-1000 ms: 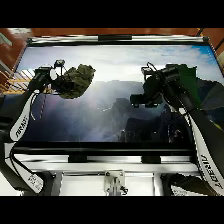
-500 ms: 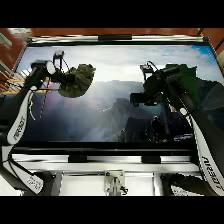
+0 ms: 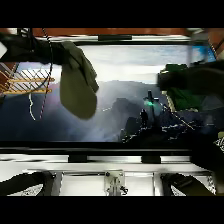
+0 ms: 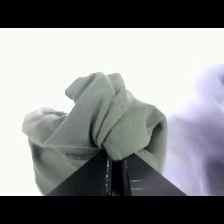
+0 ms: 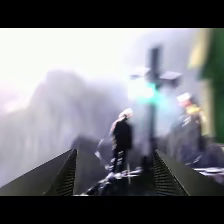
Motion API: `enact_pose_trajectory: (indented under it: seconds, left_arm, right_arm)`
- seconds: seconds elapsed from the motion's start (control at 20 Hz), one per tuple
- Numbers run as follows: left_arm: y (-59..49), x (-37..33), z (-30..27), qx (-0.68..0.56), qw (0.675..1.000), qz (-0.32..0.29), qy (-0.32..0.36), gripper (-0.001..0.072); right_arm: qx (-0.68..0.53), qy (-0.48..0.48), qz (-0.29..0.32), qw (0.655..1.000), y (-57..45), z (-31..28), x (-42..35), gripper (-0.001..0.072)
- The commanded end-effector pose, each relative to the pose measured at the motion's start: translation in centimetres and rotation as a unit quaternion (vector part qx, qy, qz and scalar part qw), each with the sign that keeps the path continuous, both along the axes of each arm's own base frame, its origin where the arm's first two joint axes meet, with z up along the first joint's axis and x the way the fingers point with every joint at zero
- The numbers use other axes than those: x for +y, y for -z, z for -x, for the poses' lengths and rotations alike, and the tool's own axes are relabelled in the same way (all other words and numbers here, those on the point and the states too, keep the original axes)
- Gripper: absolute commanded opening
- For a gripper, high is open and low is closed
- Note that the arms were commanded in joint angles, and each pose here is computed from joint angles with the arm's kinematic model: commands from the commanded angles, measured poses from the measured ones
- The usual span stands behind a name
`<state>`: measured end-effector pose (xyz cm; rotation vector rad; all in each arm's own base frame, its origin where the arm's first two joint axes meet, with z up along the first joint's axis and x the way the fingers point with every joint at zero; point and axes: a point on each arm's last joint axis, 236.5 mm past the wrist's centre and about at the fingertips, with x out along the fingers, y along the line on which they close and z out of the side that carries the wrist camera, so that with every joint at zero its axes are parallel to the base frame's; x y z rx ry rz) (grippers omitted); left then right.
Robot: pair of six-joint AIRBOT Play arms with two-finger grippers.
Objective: Fold the shirts.
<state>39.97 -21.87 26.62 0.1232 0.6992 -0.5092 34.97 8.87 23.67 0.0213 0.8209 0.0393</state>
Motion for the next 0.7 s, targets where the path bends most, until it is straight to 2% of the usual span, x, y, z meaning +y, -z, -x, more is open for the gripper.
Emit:
enact_pose_trajectory:
  seconds: [0.0, 0.2, 0.25, 0.3, 0.35, 0.4, 0.45, 0.65]
  left_arm:
    - [3.2, -4.4, 7.7, 0.072, 0.993, -0.039, 0.086, 0.0034]
    - [14.1, -11.5, 11.9, 0.143, 0.981, -0.046, 0.126, 0.004]
    - [16.5, -12.5, 12.5, 0.155, 0.979, -0.048, 0.128, 0.0203]
    - [17.8, -12.9, 12.8, 0.17, 0.977, -0.049, 0.12, 0.0482]
    - [18.2, -12.6, 12.7, 0.182, 0.976, -0.052, 0.11, 0.0696]
    - [17.9, -11.7, 12.2, 0.185, 0.976, -0.062, 0.101, 0.0692]
    - [17.1, -9.8, 11.3, 0.186, 0.976, -0.074, 0.084, 0.0692]
    - [14.6, -0.4, 8.1, 0.218, 0.974, -0.064, -0.027, 0.0675]
  right_arm:
    - [-0.075, 0.047, -0.035, 0.995, -5.7, 3.8, -3.1, 0.0579]
    - [-0.019, 0.059, -0.024, 0.998, -3.8, 6.3, -4.0, 0.0579]
    - [-0.009, 0.056, -0.02, 0.998, -3.1, 6.4, -3.9, 0.058]
    - [0.001, 0.052, -0.017, 0.998, -2.4, 6.3, -3.7, 0.058]
    - [0.012, 0.052, -0.012, 0.999, -1.4, 6.3, -3.7, 0.058]
    - [0.025, 0.048, -0.005, 0.999, -0.4, 6.4, -3.6, 0.0582]
    - [0.042, 0.034, 0.003, 0.999, 0.9, 6.5, -3.2, 0.0672]
    - [0.147, -0.031, -0.01, 0.989, 9.1, 8.2, 0.2, 0.0687]
